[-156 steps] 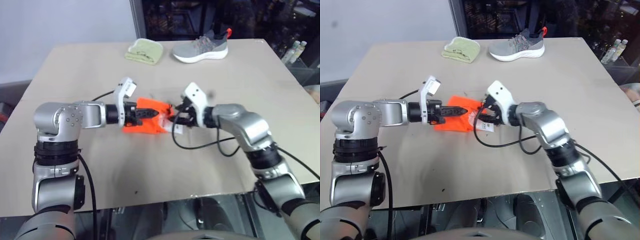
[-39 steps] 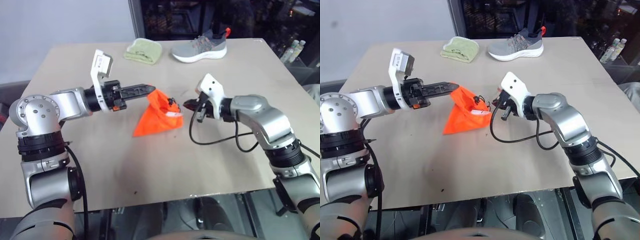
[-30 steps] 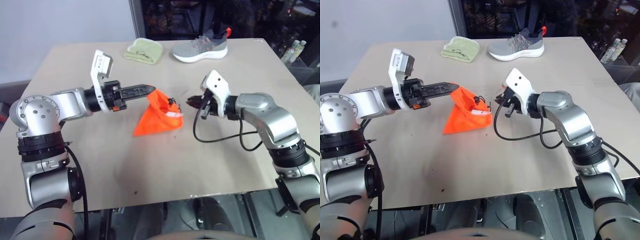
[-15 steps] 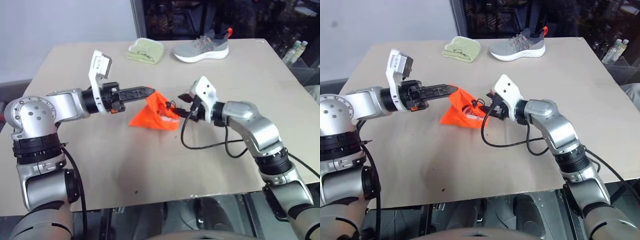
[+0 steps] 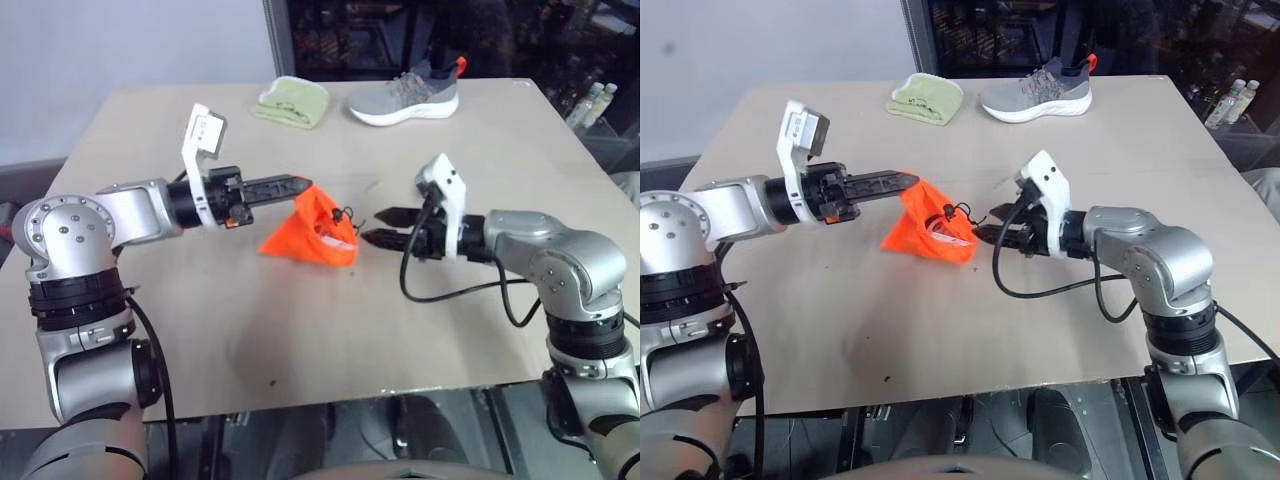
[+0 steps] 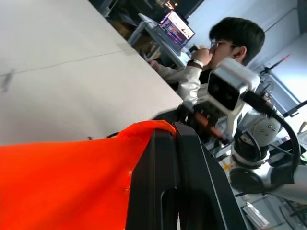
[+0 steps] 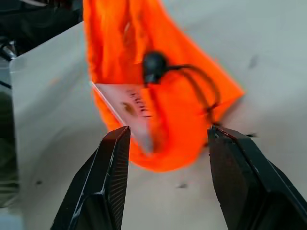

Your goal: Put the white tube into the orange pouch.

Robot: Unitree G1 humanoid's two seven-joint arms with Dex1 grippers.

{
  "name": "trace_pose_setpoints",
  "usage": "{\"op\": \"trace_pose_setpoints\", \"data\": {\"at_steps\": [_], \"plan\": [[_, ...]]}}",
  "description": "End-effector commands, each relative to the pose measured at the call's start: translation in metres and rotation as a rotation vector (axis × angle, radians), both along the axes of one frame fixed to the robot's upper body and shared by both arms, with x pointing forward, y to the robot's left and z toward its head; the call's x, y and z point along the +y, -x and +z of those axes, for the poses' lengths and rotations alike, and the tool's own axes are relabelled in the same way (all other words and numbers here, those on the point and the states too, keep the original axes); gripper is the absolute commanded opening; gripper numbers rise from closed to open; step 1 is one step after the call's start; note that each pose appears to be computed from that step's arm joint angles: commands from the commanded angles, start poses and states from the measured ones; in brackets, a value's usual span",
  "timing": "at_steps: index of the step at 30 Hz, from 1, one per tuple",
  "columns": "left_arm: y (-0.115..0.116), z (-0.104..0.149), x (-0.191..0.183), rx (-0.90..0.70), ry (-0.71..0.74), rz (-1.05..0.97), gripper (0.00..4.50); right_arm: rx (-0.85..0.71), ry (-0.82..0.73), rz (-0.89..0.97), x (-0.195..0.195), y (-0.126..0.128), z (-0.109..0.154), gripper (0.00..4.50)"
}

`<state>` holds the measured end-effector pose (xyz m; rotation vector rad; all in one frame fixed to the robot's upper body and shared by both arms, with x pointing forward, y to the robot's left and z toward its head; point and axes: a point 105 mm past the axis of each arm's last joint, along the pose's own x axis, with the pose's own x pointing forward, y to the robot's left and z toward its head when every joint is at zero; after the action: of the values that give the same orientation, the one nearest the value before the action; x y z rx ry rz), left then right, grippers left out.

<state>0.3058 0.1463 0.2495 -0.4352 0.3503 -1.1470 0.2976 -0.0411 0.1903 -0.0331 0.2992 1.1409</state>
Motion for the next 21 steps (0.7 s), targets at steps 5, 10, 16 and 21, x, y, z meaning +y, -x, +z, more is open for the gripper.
{"op": "trace_pose_setpoints", "data": {"at_steps": [5,10,16,21], "plan": [[0.009,0.017,-0.001,-0.079,0.022,-0.021,0.0,0.061,-0.087,-0.061,0.013,-0.012,0.005,2.55],[0.01,0.016,-0.003,-0.076,0.02,-0.025,0.0,0.13,-0.165,-0.04,0.021,-0.011,0.01,2.55],[0.012,0.013,-0.002,-0.07,0.017,-0.022,0.0,0.195,-0.221,0.021,0.011,-0.001,0.019,2.55],[0.013,0.013,-0.004,-0.068,0.02,-0.033,0.0,0.234,-0.245,0.003,0.01,-0.006,0.02,2.55]]}}
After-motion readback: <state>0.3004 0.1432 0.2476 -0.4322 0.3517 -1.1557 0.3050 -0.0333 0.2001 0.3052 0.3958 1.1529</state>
